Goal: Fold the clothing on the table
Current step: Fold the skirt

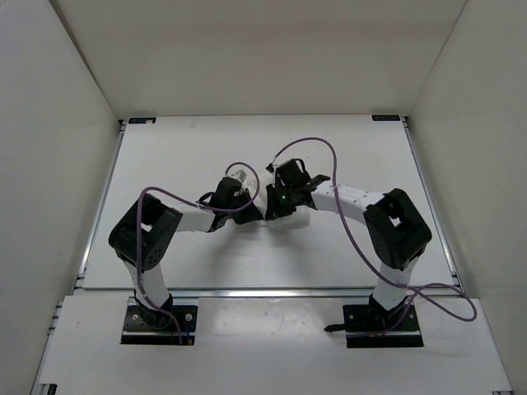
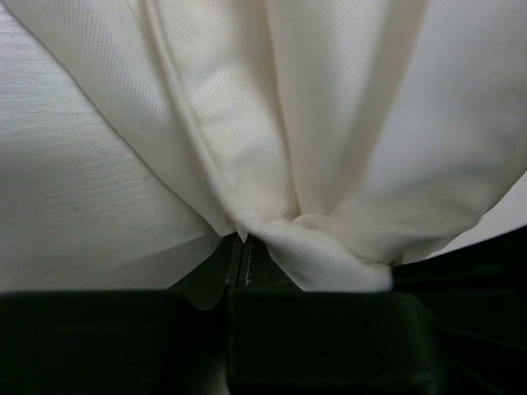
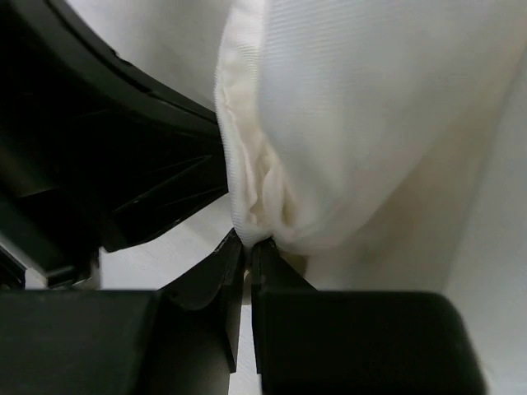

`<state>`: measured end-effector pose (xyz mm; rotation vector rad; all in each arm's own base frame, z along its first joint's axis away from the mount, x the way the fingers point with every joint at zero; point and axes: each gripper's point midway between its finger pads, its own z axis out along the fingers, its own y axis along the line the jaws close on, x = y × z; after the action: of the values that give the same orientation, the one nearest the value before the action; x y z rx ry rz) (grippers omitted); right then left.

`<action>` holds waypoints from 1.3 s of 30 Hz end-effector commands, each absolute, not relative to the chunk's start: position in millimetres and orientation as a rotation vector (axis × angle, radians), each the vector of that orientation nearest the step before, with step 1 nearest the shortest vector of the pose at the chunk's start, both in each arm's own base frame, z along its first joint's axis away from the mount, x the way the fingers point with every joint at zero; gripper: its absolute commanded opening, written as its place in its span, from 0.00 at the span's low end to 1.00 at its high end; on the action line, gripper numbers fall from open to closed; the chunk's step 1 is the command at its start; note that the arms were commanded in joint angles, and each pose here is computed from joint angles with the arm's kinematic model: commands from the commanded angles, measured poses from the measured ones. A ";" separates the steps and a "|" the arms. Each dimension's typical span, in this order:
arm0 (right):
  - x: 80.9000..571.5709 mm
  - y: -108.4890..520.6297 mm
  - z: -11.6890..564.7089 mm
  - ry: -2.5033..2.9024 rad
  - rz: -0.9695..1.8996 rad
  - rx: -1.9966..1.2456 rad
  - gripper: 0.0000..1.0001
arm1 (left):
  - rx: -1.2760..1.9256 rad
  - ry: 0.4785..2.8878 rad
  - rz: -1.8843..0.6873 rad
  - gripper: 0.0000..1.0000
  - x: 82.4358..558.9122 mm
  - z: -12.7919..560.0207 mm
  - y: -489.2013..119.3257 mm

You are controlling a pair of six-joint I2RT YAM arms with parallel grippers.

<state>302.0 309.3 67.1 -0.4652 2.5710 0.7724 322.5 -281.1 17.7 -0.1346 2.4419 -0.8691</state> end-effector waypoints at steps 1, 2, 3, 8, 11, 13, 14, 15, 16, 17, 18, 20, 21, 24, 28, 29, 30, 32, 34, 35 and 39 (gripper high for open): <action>303.0 324.5 72.5 2.541 0.831 -0.450 0.00 | -0.148 2.466 -0.838 0.00 315.4 13.7 -269.1; 304.3 325.2 72.8 2.535 0.830 -0.451 0.00 | -0.150 2.465 -0.844 0.00 313.1 15.1 -267.8; 308.2 327.3 73.1 2.526 0.832 -0.451 0.00 | -0.151 2.466 -0.844 0.00 310.8 15.2 -266.5; 324.2 328.0 78.8 2.491 0.810 -0.427 0.00 | -0.165 2.443 -0.868 0.00 304.5 24.4 -264.5; 332.6 326.0 80.3 2.501 0.773 -0.419 0.00 | -0.165 2.448 -0.870 0.01 302.3 23.4 -262.9; 339.8 325.1 86.6 2.477 0.730 -0.392 0.00 | -0.168 2.445 -0.868 0.01 304.6 24.8 -262.2; 341.1 322.2 90.9 2.457 0.709 -0.378 0.00 | -0.155 2.458 -0.868 0.01 300.2 22.0 -265.1; 341.8 322.9 91.3 2.437 0.699 -0.368 0.01 | -0.148 2.461 -0.874 0.02 297.8 21.8 -265.5; 340.2 321.9 93.3 2.423 0.720 -0.349 0.00 | -0.150 2.456 -0.871 0.01 298.7 22.2 -266.0; 339.6 325.1 102.5 2.395 0.753 -0.355 0.00 | -0.154 2.459 -0.873 0.01 297.7 22.3 -265.4; 339.1 325.9 99.9 2.404 0.764 -0.359 0.00 | -0.161 2.459 -0.873 0.02 299.0 20.8 -264.4; 338.2 329.4 96.2 2.439 0.778 -0.383 0.04 | -0.159 2.455 -0.880 0.04 299.6 22.4 -265.0; 332.8 329.8 87.6 2.472 0.783 -0.408 0.07 | -0.157 2.466 -0.880 0.06 296.2 20.3 -264.5; 327.8 340.6 96.3 2.439 0.851 -0.465 0.20 | -0.169 2.440 -0.894 0.24 301.7 30.3 -262.1; 324.3 344.4 131.7 2.325 0.891 -0.486 0.40 | -0.185 2.397 -0.906 0.48 304.6 49.0 -254.3; 322.0 342.3 151.7 2.280 0.896 -0.498 0.42 | -0.185 2.387 -0.900 0.50 305.4 55.1 -249.6; 320.5 339.8 171.3 2.243 0.898 -0.503 0.45 | -0.193 2.390 -0.883 0.55 305.2 53.7 -245.1; 319.9 328.5 188.8 2.217 0.852 -0.496 0.47 | -0.211 2.377 -0.868 0.69 303.2 61.0 -234.3; 317.0 310.1 208.1 2.188 0.793 -0.480 0.49 | -0.217 2.369 -0.865 0.77 299.8 66.1 -226.6; 316.8 303.1 207.5 2.191 0.763 -0.479 0.50 | -0.219 2.368 -0.854 0.82 296.5 67.8 -220.6; 308.2 254.9 219.2 2.151 0.598 -0.442 0.00 | -0.201 2.351 -0.861 0.98 281.7 80.3 -201.2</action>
<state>309.2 292.5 226.1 -0.4666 2.1356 0.7644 295.3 -214.0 70.7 -0.2351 2.3521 -0.8611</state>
